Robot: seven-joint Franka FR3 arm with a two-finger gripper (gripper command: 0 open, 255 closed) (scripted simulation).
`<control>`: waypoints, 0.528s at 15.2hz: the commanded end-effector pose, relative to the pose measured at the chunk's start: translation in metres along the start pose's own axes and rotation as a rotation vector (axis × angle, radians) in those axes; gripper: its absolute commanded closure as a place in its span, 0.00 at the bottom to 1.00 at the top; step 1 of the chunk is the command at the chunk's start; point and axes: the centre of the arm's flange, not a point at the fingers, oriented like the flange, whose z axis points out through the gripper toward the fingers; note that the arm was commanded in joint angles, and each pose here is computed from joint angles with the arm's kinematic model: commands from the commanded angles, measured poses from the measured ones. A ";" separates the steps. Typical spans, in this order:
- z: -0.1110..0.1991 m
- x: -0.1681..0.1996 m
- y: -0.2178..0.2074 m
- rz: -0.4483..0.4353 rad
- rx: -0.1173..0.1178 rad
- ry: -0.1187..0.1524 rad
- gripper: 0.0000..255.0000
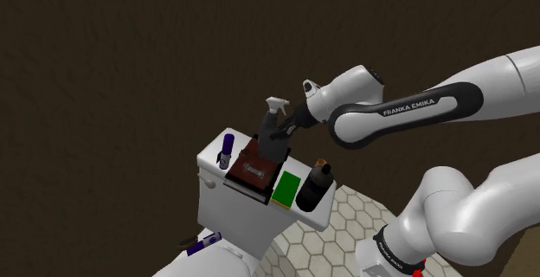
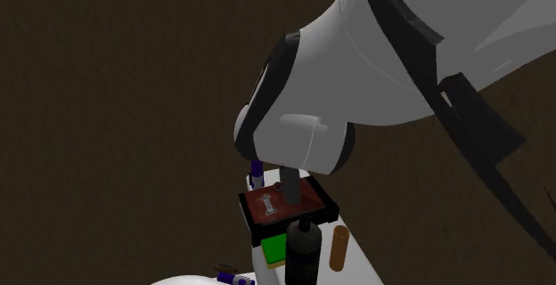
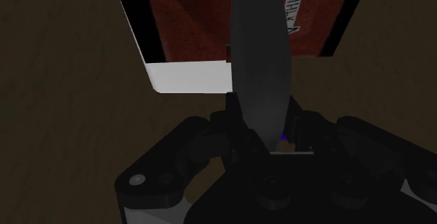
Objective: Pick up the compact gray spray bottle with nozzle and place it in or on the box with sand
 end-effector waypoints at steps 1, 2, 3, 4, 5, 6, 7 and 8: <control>0.009 -0.005 0.000 0.000 -0.001 0.001 1.00; 0.013 -0.008 0.000 0.000 -0.001 0.001 1.00; 0.018 -0.011 0.000 0.000 -0.001 0.001 1.00; 0.022 -0.014 0.000 0.000 -0.001 0.001 1.00; 0.026 -0.016 0.000 0.000 -0.001 0.001 1.00; 0.026 -0.016 0.000 0.000 -0.001 0.001 1.00; 0.026 -0.016 0.000 0.000 -0.001 0.001 1.00; 0.026 -0.016 0.000 0.000 -0.001 0.001 1.00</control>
